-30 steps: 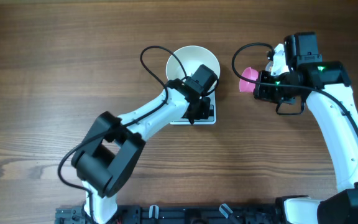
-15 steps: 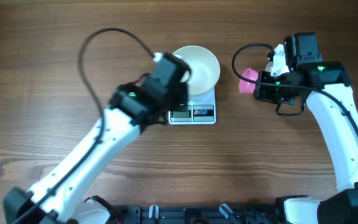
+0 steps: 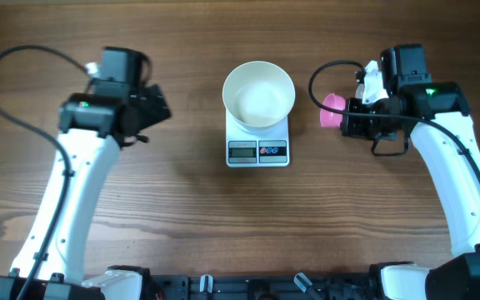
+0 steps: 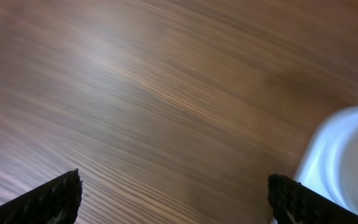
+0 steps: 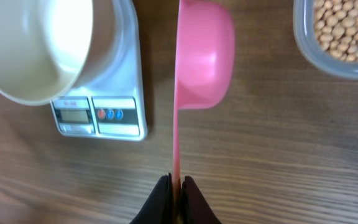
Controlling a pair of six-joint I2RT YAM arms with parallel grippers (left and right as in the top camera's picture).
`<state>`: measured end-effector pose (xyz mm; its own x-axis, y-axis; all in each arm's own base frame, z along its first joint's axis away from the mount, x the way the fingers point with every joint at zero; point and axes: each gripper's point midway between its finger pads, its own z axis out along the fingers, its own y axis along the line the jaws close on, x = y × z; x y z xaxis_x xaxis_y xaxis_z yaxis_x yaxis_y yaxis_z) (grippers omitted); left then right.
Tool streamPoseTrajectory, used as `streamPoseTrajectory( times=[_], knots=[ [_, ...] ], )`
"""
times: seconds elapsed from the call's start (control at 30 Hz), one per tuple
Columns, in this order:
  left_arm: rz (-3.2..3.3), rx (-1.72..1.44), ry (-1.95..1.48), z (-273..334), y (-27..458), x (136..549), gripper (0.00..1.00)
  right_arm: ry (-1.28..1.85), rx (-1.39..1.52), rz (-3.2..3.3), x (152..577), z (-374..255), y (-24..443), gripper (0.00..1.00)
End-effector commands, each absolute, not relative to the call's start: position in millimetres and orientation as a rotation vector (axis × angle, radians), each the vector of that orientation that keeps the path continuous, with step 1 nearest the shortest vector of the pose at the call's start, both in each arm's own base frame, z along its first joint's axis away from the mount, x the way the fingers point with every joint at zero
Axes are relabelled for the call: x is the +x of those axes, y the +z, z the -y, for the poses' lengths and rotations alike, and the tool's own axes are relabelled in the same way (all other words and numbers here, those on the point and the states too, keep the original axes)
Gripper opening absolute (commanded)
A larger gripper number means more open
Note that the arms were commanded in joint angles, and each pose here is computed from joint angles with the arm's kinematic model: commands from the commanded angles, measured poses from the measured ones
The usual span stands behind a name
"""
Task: Scoop item into bowl and weigh 150g on scale
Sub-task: 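Retract the left gripper to the left side of the table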
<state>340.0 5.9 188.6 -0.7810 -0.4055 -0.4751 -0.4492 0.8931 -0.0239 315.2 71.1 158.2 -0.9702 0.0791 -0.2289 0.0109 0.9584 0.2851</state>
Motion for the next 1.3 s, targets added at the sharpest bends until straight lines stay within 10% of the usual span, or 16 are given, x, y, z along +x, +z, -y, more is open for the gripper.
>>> streamPoseTrajectory(
  times=[0.0,1.27],
  knots=[
    [-2.543,-0.743,0.183,-41,187,341,1.00,0.421,-0.076,-2.897,308,-75,156,0.04],
    [-2.516,-0.810,0.197,-59,188,341,1.00,0.647,-0.076,-2.732,336,-103,176,0.04]
  ],
)
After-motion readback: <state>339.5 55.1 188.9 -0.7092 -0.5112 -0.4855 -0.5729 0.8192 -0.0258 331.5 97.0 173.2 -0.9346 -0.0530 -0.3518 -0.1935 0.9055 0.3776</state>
